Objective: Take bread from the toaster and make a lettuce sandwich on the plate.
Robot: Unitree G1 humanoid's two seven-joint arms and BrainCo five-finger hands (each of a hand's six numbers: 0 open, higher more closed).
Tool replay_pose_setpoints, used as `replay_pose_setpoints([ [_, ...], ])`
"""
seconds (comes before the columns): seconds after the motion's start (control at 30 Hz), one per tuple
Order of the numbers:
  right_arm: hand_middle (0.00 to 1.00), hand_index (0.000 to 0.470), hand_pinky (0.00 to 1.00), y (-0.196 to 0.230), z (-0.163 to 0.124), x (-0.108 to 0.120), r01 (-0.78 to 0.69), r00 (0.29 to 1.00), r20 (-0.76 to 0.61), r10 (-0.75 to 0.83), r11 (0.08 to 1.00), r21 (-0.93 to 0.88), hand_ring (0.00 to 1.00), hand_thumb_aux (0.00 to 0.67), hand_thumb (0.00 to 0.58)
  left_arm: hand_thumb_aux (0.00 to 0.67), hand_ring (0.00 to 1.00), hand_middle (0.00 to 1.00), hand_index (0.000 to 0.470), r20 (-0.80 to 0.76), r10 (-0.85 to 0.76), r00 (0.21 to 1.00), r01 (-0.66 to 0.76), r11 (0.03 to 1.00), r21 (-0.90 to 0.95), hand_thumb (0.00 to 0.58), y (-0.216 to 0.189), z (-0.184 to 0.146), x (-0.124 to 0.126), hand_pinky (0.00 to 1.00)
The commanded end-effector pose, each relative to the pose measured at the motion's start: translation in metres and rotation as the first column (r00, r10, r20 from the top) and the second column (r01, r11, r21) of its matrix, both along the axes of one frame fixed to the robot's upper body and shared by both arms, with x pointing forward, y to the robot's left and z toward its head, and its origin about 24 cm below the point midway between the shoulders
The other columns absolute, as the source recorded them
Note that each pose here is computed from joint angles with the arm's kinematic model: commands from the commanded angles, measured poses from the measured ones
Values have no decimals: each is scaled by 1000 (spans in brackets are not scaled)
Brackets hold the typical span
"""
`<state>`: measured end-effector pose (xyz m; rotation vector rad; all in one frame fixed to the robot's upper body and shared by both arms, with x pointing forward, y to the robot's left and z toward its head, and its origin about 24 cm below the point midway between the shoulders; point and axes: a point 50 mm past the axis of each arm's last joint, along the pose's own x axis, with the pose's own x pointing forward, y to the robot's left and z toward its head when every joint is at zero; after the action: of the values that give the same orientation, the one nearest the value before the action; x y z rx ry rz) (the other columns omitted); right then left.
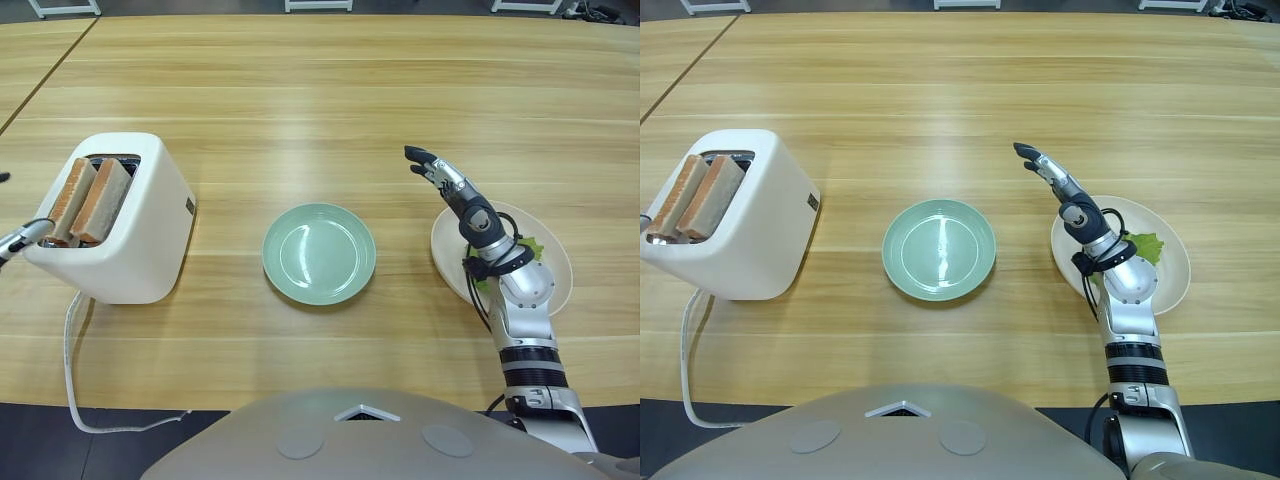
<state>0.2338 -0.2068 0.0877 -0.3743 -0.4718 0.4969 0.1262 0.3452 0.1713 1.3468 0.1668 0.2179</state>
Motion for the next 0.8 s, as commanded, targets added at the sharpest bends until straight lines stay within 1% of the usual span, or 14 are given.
replay_pose_setpoints([
  [0.03, 0, 0, 0, -2, -3, -2, 5, 1000, -8, -5, 1000, -21, 0, 0, 0, 32, 0, 0, 22, -62, -10, 998, 9, 1000, -7, 53, -1, -19, 6, 0],
  [0.1, 0, 0, 0, -3, -3, -3, 9, 1000, -7, -9, 1000, -23, 0, 0, 0, 74, 0, 0, 52, -78, -4, 997, 3, 1000, -8, 120, 0, -25, 7, 0],
  [0.13, 0, 0, 0, -4, -3, -3, 11, 1000, -7, -11, 1000, -24, 0, 0, 0, 81, 0, 0, 57, -85, 6, 996, -6, 1000, 1, 132, 2, -27, 7, 0],
  [0.2, 0, 0, 0, -5, -2, -4, 14, 1000, -5, -14, 1000, -26, 0, 0, 0, 118, 0, 0, 83, -87, 35, 996, -32, 999, 28, 187, 8, -28, 7, 0],
  [0.23, 0, 0, 0, -6, -2, -4, 16, 1000, -5, -16, 1000, -26, 0, 0, 0, 126, 0, 0, 88, -83, 48, 995, -45, 998, 40, 198, 10, -28, 7, 0],
  [0.3, 0, 0, 0, -7, -2, -4, 21, 1000, -5, -21, 999, -26, 0, 0, 0, 121, 0, 0, 85, -67, 62, 996, -59, 997, 55, 190, 14, -26, 9, 0],
  [0.43, 0, 0, 0, -9, -1, -4, 27, 1000, -2, -27, 999, -26, 0, 0, 0, 137, 0, 0, 96, -41, 53, 998, -51, 997, 59, 212, 14, -21, 15, 0],
  [0.47, 0, 0, 0, -9, -1, -5, 29, 1000, -1, -29, 999, -26, 0, 0, 0, 131, 0, 0, 92, -30, 46, 999, -44, 998, 54, 205, 13, -19, 16, 0],
  [0.5, 0, 0, 0, -9, -1, -5, 30, 1000, 0, -30, 999, -26, 0, 0, 0, 102, 0, 0, 72, -18, 39, 999, -38, 998, 47, 164, 12, -17, 17, 0],
  [0.53, 0, 0, 0, -9, -1, -5, 32, 999, 1, -32, 999, -26, 0, 0, 0, 100, 0, 0, 70, -9, 33, 999, -32, 999, 42, 160, 10, -14, 18, 0],
  [0.6, 0, 0, 0, -10, 0, -5, 34, 999, 4, -34, 999, -25, 0, 0, 0, 108, 0, 0, 76, -3, 24, 1000, -24, 999, 37, 172, 8, -12, 19, 0],
  [0.63, 0, 0, 0, -10, 0, -5, 35, 999, 5, -35, 999, -25, 0, 0, 0, 118, 0, 0, 83, -5, 20, 1000, -20, 999, 35, 187, 7, -12, 19, 0],
  [0.77, 0, 0, 0, -10, 0, -7, 38, 999, 8, -38, 999, -25, 0, 0, 0, 184, 0, 0, 129, -26, 18, 1000, -17, 999, 34, 275, 6, -16, 21, 0],
  [0.8, 0, 0, 0, -10, 0, -7, 38, 999, 9, -37, 999, -25, 0, 0, 0, 194, 0, 0, 136, -28, 24, 999, -23, 999, 37, 288, 7, -16, 19, 0],
])
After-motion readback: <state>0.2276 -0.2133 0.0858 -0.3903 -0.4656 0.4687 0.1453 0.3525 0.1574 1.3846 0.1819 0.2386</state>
